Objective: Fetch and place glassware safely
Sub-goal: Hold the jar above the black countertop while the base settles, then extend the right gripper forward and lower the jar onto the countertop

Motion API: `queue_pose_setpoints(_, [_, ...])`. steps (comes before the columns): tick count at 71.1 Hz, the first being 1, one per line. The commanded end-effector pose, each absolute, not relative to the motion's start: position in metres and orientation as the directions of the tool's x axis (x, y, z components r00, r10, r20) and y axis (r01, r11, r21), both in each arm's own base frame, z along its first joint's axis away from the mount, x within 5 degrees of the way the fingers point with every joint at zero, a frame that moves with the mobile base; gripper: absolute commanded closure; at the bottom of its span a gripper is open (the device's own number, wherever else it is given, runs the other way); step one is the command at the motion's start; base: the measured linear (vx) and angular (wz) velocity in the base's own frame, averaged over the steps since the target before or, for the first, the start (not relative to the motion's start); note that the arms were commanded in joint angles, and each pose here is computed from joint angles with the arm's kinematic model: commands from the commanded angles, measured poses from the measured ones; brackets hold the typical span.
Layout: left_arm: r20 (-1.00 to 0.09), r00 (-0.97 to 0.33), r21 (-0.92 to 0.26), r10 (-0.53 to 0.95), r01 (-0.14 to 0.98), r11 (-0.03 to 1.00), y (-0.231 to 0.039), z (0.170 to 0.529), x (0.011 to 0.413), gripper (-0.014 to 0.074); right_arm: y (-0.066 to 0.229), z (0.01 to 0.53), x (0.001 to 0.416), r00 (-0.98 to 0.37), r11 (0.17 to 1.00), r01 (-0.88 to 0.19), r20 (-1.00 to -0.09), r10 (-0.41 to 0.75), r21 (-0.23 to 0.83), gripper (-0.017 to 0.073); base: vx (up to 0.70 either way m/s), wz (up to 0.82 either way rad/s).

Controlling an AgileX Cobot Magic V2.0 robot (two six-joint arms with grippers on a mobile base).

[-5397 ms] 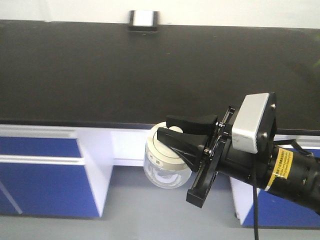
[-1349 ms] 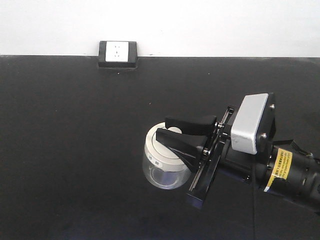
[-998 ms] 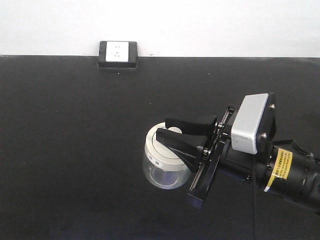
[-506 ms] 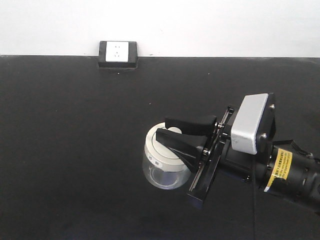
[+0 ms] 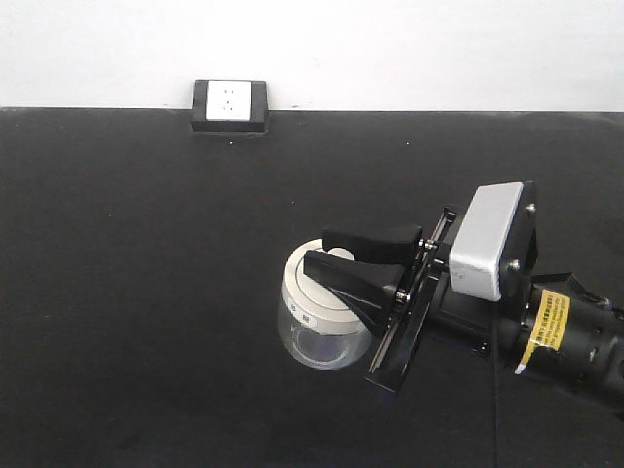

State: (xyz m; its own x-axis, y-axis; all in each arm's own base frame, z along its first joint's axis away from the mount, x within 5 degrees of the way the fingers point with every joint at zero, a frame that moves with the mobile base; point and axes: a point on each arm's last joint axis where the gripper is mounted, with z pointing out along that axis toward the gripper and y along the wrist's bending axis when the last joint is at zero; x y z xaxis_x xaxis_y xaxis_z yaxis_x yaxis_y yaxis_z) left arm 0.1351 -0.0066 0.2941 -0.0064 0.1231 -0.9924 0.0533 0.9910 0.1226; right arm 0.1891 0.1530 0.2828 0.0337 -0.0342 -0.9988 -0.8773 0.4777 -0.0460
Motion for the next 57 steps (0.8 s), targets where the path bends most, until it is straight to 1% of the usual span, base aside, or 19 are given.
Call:
queue_pose_setpoints(1, [-0.990,0.092,0.111,0.106,0.052,0.992,-0.008,0.310,0.135,0.0601,0.154,0.304,0.186,0.094,0.456,-0.889,-0.993,0.078,-0.048,0.0563,0.00,0.00])
queue_pose_setpoints(40, [-0.990,0.092,0.111,0.106,0.052,0.992,-0.008,0.310,0.135,0.0601,0.154,0.305,0.186,0.080,0.455,-0.890,-0.993,0.091,-0.030,0.0561,0.00,0.00])
queue_pose_setpoints(49, [-0.990,0.092,0.111,0.106,0.052,0.992,-0.008,0.310,0.135,0.0601,0.150,0.304,0.191,0.066,0.489,-0.872,-0.993,0.097,-0.011,0.0560,0.00,0.00])
queue_pose_setpoints(57, [-0.990,0.092,0.111,0.106,0.052,0.992,-0.008,0.310,0.135,0.0601,0.141,0.303,0.201,0.056,0.543,-0.840,-0.993,0.106,0.011,0.0560,0.00,0.00])
